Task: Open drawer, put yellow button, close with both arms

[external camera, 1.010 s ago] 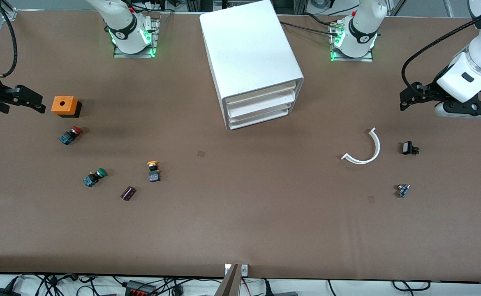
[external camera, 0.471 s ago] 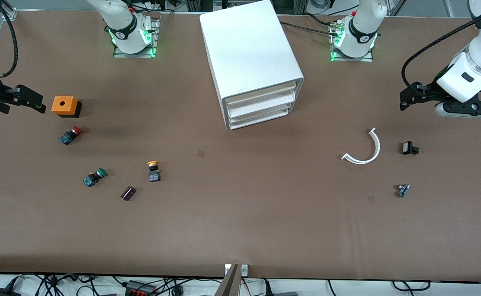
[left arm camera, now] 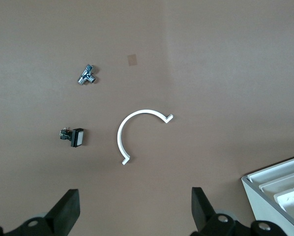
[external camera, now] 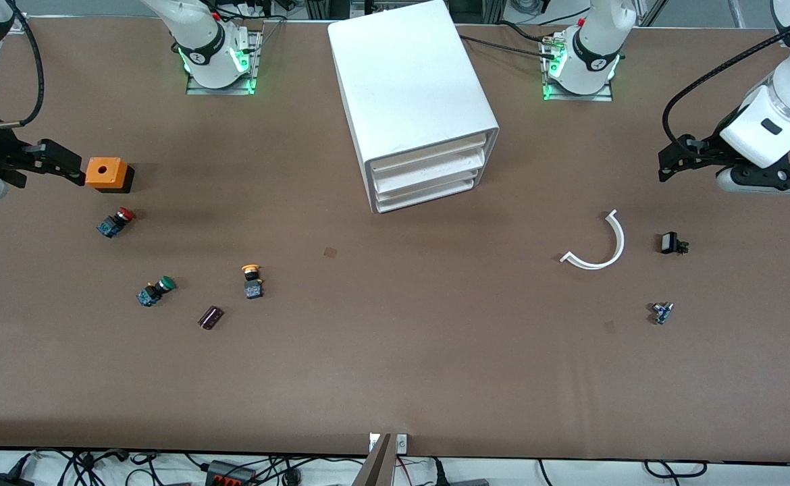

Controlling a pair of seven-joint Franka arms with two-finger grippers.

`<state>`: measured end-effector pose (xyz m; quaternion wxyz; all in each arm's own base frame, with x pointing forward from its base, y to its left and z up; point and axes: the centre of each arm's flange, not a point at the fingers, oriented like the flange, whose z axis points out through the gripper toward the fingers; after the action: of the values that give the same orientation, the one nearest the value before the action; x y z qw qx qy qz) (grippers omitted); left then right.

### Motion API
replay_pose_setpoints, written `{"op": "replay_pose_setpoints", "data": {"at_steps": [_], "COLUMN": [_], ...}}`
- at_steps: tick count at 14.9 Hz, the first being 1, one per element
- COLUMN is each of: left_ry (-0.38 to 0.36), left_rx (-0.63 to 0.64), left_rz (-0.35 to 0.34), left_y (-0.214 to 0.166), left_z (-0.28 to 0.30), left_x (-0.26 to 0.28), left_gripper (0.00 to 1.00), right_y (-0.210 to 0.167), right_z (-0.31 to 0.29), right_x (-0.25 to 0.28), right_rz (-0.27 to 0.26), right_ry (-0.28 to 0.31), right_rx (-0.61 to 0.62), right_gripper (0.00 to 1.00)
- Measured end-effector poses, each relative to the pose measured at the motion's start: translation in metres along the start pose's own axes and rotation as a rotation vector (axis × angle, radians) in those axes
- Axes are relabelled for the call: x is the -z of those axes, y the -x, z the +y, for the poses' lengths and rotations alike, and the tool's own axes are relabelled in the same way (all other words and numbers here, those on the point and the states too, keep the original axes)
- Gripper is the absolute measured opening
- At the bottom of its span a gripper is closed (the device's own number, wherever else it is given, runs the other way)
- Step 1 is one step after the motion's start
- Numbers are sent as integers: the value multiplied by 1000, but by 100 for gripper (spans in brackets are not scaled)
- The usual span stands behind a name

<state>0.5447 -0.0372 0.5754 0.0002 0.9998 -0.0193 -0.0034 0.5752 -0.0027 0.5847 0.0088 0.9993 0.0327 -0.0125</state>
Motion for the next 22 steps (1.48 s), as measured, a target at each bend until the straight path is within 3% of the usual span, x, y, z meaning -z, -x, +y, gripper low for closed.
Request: {"op": "replay_pose_setpoints", "data": {"at_steps": [5, 12, 16, 18, 22], "left_ry": [12, 244, 385, 483, 744], "left_rx": [-1, -38, -126, -186, -322], "left_rz": [-76, -378, -472, -483, -405], "left_y": [6, 32, 23, 8, -26], "left_z": [2, 43, 80, 89, 103], "left_x": [-4, -32, -67, -95, -158], "left_gripper": [100, 100, 100, 100, 100], "right_y": [-14, -50, -67, -71, -80], "right_z": [-25, -77, -120, -140, -160], "right_x": [-22, -92, -142, -169, -213], "right_rz": [-25, -69, -93, -117, -138], "right_ry": [0, 5, 11, 15, 19], "right_rx": [45, 129, 193, 220, 248], "right_gripper": [100, 100, 100, 100, 100]}}
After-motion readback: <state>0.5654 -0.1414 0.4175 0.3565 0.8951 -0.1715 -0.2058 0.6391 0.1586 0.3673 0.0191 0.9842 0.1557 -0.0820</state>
